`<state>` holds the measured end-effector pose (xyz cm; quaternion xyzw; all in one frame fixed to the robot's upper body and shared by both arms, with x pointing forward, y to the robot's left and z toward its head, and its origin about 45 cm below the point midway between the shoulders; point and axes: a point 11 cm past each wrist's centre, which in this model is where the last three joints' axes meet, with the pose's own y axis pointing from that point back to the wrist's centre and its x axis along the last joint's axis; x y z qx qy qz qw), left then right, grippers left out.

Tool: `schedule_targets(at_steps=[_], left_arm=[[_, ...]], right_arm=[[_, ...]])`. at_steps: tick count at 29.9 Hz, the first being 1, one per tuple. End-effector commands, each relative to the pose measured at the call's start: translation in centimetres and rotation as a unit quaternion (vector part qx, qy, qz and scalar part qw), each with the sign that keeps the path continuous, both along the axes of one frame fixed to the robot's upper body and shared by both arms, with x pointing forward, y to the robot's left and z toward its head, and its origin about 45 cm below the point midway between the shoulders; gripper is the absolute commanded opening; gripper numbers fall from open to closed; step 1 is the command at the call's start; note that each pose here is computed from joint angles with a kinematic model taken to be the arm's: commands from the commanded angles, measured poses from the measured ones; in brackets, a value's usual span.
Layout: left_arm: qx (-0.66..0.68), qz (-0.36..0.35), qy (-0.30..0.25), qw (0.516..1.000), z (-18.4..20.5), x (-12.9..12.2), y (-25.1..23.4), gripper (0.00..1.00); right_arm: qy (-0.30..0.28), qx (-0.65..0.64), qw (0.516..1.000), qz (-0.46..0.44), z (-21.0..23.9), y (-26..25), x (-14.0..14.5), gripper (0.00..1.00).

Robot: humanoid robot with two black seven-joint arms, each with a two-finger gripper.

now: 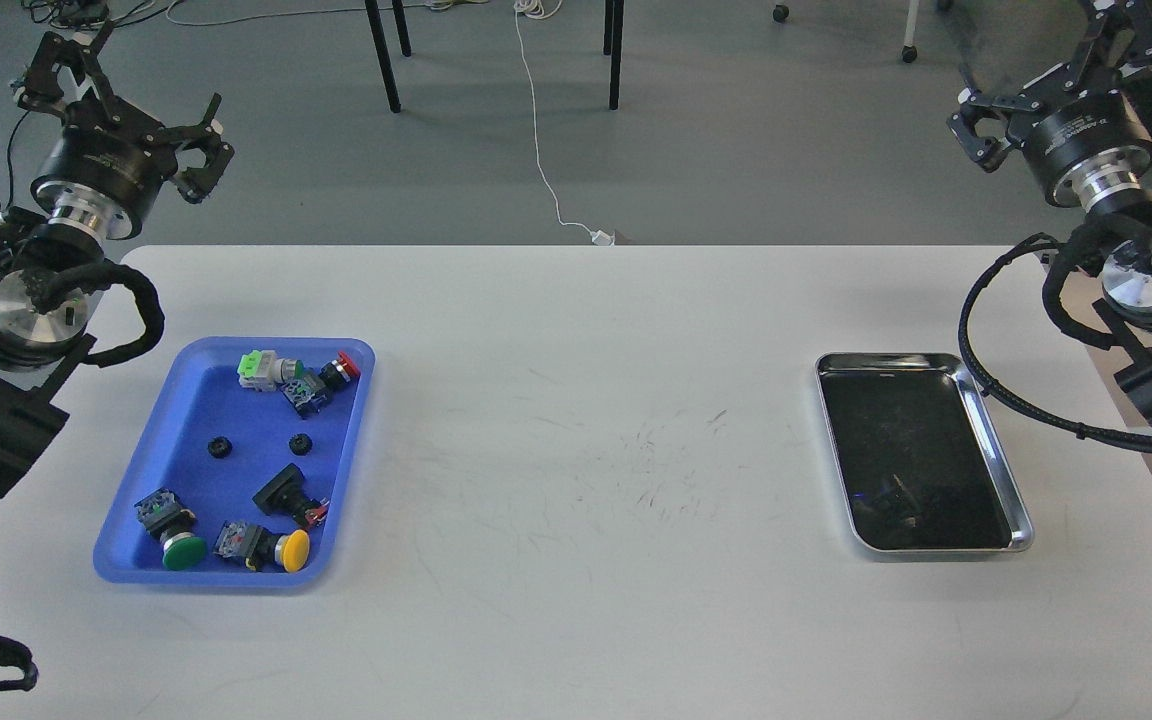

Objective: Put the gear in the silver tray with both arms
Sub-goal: 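Move the left gripper toward the blue tray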

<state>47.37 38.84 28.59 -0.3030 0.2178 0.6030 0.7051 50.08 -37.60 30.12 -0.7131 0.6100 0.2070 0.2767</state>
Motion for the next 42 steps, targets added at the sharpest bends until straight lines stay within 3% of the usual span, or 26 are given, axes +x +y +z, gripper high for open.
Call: schedule_targets(at_steps=[1, 12, 23, 32, 38, 42], left_arm=[[0.001, -0.003, -0.002, 1.000, 0.1, 0.0, 0.0, 0.98], [0.016, -0.019, 0.010, 1.000, -0.6, -0.2, -0.5, 0.98], [0.185, -0.078, 0.014, 0.980, 0.0, -2.0, 1.2, 0.98], [0.414, -0.198, 0.030, 0.888, 1.1, -7.4, 1.1, 0.96], [0.476, -0.304, -0.010, 0.825, 0.6, -12.8, -3.2, 0.94], [0.534, -0.314, -0.020, 0.785, -0.1, -13.4, -4.0, 0.94]], right_arm=[[0.000, -0.001, 1.000, -0.001, 0.1, -0.1, 0.0, 0.99], [-0.003, 0.003, 1.000, -0.001, 0.3, 0.1, 0.1, 0.99], [0.002, 0.006, 1.000, 0.004, 0.7, 1.0, -0.4, 0.99], [-0.005, 0.030, 1.000, 0.005, -0.3, 1.2, -1.3, 0.99], [0.006, 0.035, 0.999, 0.006, -1.8, 1.1, -2.1, 0.99], [0.001, 0.031, 1.000, -0.002, -1.2, 0.1, -2.3, 0.99]])
